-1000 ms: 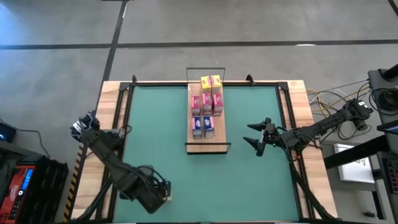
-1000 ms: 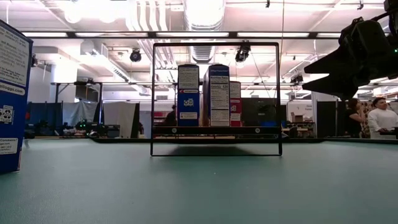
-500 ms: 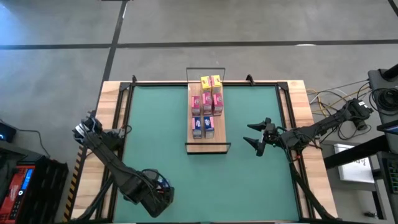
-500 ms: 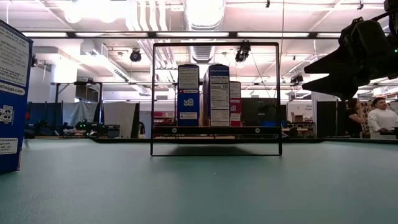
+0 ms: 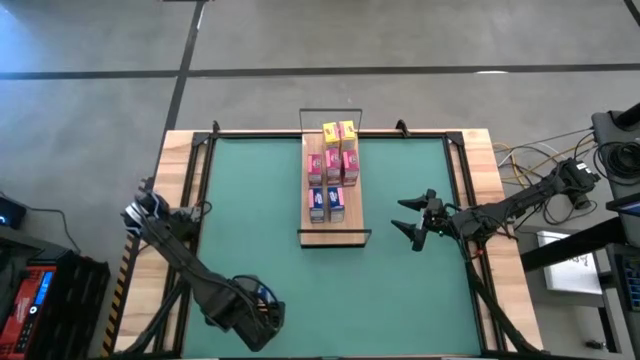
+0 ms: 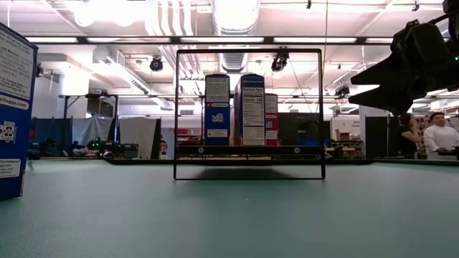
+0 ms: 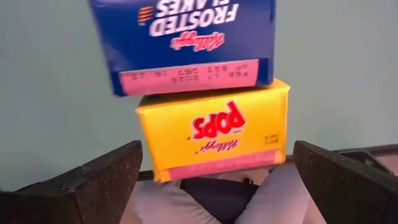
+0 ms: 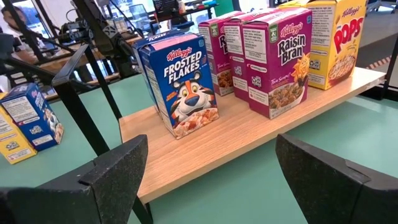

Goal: Stack cereal on shelf
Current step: Put the yellow cereal box on the shelf aligned with the other yellow cereal boxes

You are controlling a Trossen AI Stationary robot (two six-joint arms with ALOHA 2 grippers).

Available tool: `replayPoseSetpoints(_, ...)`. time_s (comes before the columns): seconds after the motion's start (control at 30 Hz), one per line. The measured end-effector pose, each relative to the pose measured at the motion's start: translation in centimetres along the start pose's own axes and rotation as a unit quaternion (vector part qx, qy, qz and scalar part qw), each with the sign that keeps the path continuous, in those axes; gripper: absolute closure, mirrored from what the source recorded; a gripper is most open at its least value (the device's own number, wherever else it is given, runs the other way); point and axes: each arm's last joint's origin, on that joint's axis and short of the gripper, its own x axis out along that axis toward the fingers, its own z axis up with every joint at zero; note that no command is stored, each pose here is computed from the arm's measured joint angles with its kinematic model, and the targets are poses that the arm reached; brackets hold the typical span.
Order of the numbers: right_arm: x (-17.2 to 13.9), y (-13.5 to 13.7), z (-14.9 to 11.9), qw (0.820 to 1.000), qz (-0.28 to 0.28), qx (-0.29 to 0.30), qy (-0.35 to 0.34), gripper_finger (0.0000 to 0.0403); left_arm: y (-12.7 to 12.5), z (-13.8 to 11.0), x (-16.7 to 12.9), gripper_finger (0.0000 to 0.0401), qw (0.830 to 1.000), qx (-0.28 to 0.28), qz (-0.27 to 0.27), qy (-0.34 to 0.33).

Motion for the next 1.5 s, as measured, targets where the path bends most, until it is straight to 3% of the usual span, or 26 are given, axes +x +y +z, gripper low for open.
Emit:
replayPoseSetpoints(0.37, 0.0, 0.0, 0.0, 1.000, 0.000, 0.000, 0.000, 0.0062, -0.4, 0.1, 1.2, 0.0010, 0.998, -0.067, 0.011, -0.017)
replayPoseSetpoints(0.83, 0.0, 0.0, 0.0, 1.000, 0.000, 0.000, 0.000, 0.0062, -0.8, 0.1, 1.7, 0.0132, 0.997, -0.080, 0.010, -0.015)
replayPoseSetpoints(1.07, 0.0, 0.0, 0.0, 1.000, 0.000, 0.000, 0.000, 0.0062, -1.7, 0.0, 0.5, 0.0123, 0.999, -0.038, -0.021, 0.003)
replayPoseSetpoints(1.5, 0.0, 0.0, 0.0, 1.000, 0.000, 0.000, 0.000, 0.0062, -4.0, 2.1, -4.1, 0.0124, 0.991, 0.076, -0.072, -0.082)
